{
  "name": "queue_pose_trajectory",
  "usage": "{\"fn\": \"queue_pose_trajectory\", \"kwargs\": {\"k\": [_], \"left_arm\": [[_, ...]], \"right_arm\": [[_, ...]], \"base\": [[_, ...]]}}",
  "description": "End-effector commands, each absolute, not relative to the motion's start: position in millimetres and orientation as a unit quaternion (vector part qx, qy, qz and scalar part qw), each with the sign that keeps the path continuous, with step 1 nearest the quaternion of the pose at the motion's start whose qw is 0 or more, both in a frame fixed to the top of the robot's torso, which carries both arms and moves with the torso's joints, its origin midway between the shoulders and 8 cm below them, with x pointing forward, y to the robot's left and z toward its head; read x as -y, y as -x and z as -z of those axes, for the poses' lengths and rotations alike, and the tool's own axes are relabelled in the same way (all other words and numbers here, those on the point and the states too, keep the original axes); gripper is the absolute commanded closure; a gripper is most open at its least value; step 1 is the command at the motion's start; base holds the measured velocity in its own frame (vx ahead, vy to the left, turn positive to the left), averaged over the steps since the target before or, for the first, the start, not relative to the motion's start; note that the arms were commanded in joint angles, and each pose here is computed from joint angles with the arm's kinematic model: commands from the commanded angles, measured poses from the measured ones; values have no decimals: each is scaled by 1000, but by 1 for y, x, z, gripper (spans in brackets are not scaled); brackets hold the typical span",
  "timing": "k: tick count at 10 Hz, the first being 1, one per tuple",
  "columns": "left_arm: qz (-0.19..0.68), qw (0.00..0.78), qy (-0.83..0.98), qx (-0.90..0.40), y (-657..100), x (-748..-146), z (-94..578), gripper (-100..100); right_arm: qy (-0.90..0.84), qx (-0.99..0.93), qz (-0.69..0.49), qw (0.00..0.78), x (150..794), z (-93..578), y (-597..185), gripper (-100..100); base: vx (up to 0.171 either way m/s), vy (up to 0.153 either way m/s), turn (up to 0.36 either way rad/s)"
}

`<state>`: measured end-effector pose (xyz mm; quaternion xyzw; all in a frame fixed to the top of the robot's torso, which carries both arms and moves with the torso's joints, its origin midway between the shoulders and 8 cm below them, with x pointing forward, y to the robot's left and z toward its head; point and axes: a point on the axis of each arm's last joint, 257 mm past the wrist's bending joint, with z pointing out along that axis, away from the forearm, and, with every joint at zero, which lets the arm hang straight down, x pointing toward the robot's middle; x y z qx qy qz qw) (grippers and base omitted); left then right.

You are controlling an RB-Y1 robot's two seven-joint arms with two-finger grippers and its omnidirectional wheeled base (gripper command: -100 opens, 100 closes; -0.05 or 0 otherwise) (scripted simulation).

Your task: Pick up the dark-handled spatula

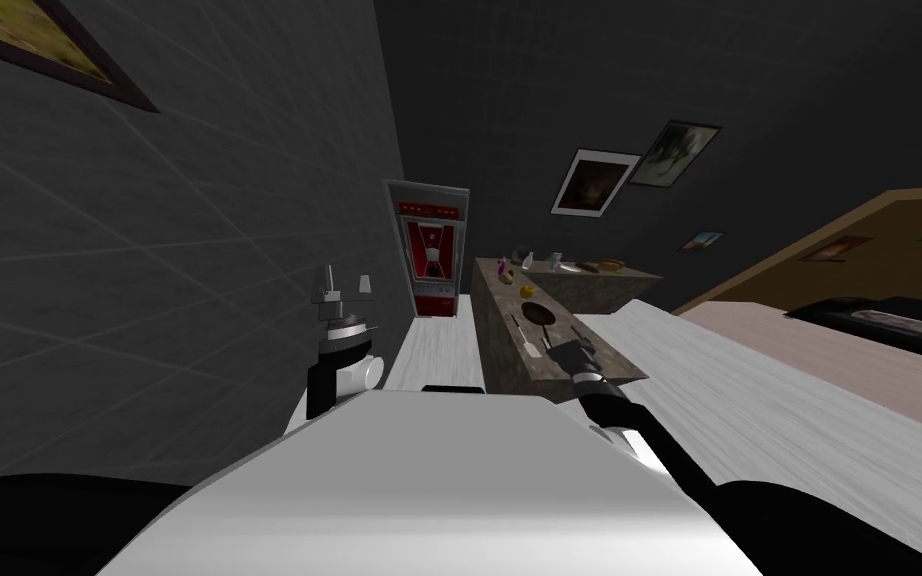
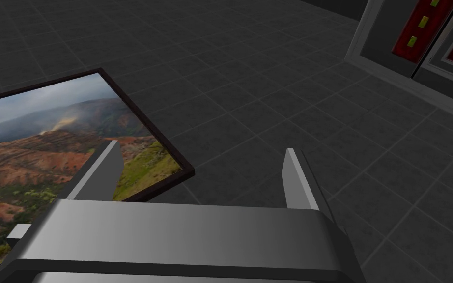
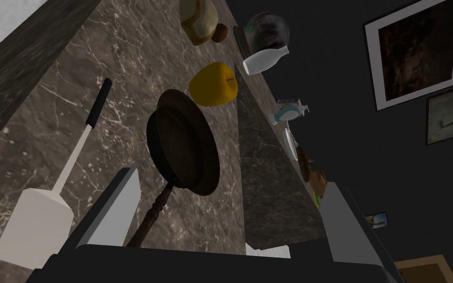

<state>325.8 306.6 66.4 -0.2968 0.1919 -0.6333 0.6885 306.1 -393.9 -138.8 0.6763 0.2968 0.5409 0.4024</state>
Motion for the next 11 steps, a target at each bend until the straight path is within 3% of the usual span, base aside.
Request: {"fn": "queue_pose_trajectory", "kwargs": {"k": [1, 11], "left_arm": [[633, 689, 297, -192, -326, -307, -66, 0], [633, 689, 297, -192, -326, -307, -66, 0]], "right_arm": [[-697, -292, -529, 385, 395, 153, -301, -100], [-830, -217, -444, 257, 414, 232, -238, -100]], "base": [[96, 49, -3], [105, 22, 9]]}}
